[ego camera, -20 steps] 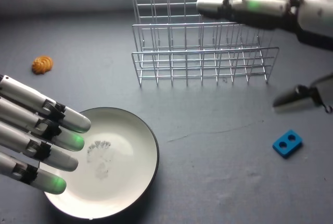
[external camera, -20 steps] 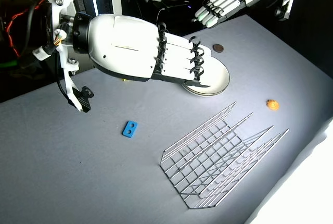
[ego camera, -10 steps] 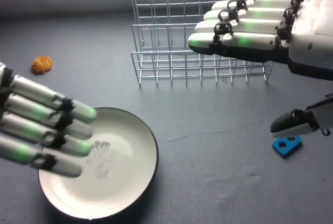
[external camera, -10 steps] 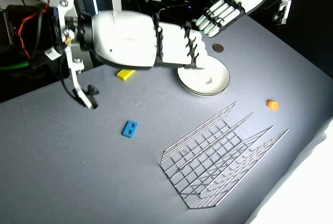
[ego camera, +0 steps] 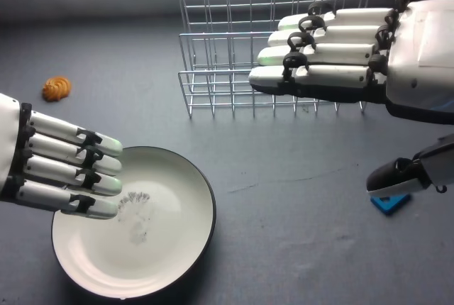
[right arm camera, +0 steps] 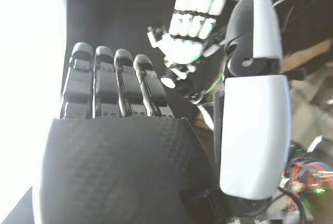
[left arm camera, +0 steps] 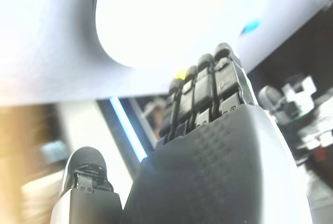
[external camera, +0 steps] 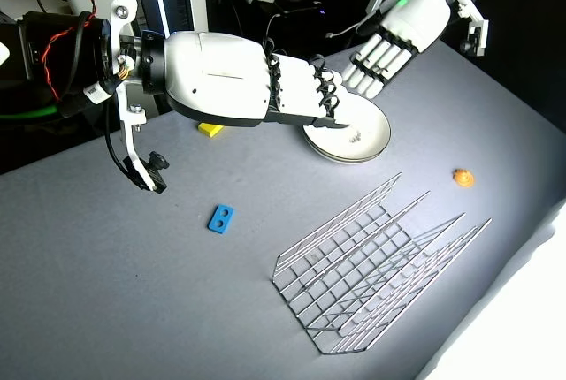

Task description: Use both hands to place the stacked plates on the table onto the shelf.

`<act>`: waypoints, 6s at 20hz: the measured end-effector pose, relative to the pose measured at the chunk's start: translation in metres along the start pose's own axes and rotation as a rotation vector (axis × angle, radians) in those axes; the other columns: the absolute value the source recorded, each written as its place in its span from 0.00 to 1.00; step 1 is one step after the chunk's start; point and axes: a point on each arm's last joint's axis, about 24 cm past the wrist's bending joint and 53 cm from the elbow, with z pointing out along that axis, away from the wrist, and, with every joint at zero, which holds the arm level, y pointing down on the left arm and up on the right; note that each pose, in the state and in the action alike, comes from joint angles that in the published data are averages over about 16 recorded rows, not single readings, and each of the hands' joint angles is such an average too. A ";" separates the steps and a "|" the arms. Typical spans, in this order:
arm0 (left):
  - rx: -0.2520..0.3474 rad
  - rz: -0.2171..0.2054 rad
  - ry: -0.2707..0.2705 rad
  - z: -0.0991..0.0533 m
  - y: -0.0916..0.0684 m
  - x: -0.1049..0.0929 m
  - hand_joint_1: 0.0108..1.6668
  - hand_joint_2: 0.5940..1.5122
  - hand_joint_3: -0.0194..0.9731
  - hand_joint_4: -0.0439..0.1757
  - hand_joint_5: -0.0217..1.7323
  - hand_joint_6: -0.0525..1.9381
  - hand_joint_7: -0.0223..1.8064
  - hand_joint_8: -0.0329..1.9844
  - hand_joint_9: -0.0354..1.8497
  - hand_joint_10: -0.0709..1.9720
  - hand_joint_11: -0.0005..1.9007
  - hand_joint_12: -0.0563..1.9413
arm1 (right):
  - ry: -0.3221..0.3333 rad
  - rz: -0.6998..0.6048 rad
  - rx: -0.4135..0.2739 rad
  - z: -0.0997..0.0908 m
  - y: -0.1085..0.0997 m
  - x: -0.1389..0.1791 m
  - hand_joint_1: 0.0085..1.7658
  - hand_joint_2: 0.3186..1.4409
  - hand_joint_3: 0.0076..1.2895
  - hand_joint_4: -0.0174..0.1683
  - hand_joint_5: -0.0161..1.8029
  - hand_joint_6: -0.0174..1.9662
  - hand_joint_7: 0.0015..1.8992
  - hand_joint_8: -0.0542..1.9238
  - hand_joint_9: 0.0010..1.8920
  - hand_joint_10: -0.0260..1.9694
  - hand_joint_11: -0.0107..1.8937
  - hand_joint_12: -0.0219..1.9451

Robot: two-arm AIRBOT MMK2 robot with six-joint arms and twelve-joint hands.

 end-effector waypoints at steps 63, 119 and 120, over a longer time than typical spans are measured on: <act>-0.189 -0.493 -0.053 0.091 0.000 0.044 0.00 0.56 0.04 0.18 0.01 0.02 0.01 0.01 0.02 0.03 0.01 0.03 | 0.113 -0.247 -0.053 0.038 0.011 0.063 0.59 0.60 0.01 0.11 0.02 0.02 0.01 0.03 0.01 0.02 0.02 0.01; -0.354 -0.525 -0.366 -0.005 0.091 -0.032 0.01 0.51 0.04 0.19 0.02 0.02 0.02 0.01 0.03 0.04 0.01 0.03 | 0.076 -0.333 -0.168 0.125 0.030 0.114 0.64 0.56 0.00 0.15 0.53 0.30 0.57 0.29 0.70 0.01 0.51 0.47; -0.363 -0.526 -0.375 -0.010 0.094 -0.034 0.01 0.51 0.04 0.19 0.02 0.02 0.02 0.01 0.03 0.04 0.01 0.03 | 0.074 -0.333 -0.169 0.124 0.031 0.112 0.64 0.56 0.00 0.16 0.54 0.31 0.57 0.30 0.71 0.01 0.51 0.47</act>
